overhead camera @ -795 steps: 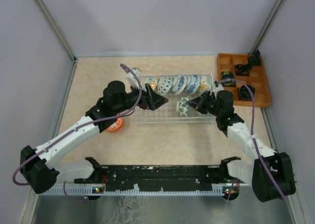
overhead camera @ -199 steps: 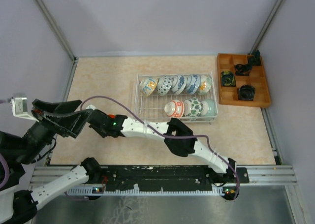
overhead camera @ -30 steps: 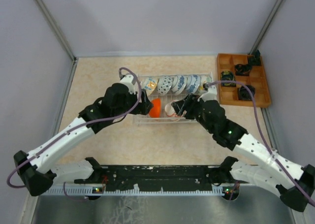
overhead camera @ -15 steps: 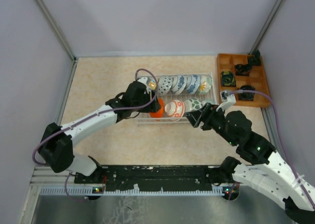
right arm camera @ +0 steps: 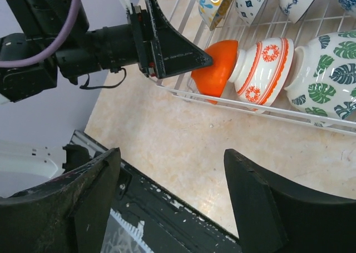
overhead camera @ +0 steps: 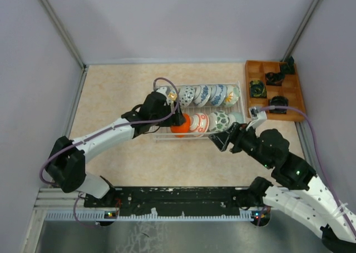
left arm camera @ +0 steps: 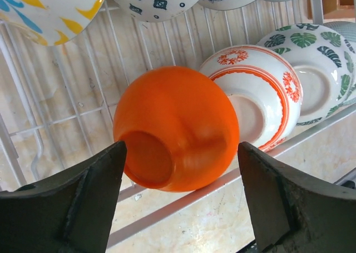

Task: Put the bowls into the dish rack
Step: Place the bowl in the dish rack.

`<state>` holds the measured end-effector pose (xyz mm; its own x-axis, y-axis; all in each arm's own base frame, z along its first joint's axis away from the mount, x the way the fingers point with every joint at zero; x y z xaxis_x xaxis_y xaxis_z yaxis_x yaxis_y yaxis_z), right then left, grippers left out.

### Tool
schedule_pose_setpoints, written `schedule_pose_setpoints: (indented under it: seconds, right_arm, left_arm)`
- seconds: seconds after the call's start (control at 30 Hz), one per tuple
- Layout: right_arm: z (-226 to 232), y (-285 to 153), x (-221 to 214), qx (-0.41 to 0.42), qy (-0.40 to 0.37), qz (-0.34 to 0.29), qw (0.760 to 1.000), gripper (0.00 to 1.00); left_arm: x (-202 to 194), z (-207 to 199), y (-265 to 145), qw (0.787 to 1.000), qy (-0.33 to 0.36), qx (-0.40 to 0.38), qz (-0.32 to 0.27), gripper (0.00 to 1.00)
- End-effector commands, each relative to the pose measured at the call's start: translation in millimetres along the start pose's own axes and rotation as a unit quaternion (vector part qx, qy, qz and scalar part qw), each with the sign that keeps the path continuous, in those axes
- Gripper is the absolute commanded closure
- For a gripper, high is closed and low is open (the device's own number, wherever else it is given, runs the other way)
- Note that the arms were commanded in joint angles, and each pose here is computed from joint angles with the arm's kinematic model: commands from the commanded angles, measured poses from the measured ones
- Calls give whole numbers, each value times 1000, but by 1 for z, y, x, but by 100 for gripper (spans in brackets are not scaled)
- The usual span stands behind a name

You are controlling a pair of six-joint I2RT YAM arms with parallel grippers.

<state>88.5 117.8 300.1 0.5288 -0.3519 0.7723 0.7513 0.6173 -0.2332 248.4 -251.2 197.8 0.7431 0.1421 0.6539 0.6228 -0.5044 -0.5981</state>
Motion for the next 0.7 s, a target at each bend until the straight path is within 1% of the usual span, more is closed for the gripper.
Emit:
schedule_pose_setpoints:
  seconds: [0.0,0.1,0.13,0.17,0.2,0.23,0.37,0.47,0.57,0.67]
  right_arm:
    - [5,5,2,21,-39,8,999,24]
    - [3,21,-4,16,-63,34,997,18]
    - [3,28,-6,16,-69,43,997,13]
    - [4,33,-9,25,-76,56,995,10]
    - [5,39,-12,30,-82,67,994,4]
    - [6,45,-13,34,-88,75,993,1]
    - [12,62,-13,40,-110,116,986,1]
    - [14,65,-11,44,-124,116,984,1]
    - [14,65,-8,54,-146,108,982,1]
    - [18,61,-10,80,-145,121,979,1]
  left_arm:
    - [16,-10,-25,999,-8,-11,-34,11]
    - [29,-19,-45,999,-16,-18,-48,6]
    - [32,-21,-51,998,-19,-21,-57,1]
    - [35,-23,-56,997,-21,-28,-65,1]
    - [37,-25,-60,997,-22,-33,-70,1]
    - [39,-26,-64,997,-28,-30,-72,1]
    - [47,-33,-81,995,-63,-19,-71,0]
    - [57,-39,-95,992,-98,0,-80,0]
    - [58,-42,-103,987,-133,22,-85,1]
    - [51,-41,-104,982,-161,64,-70,1]
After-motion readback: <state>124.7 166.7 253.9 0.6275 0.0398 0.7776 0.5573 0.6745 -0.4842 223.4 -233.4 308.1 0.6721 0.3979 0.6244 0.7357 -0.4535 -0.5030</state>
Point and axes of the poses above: each gripper's point midway between its finger pads, its own y axis out along the fingers, its own z axis along the line the jaws close on, x = y × z, the point moved 9 cm from there along -y, back along the fingers, and after that the axes turned 2 degrees about -y, right-handed, at the moved point
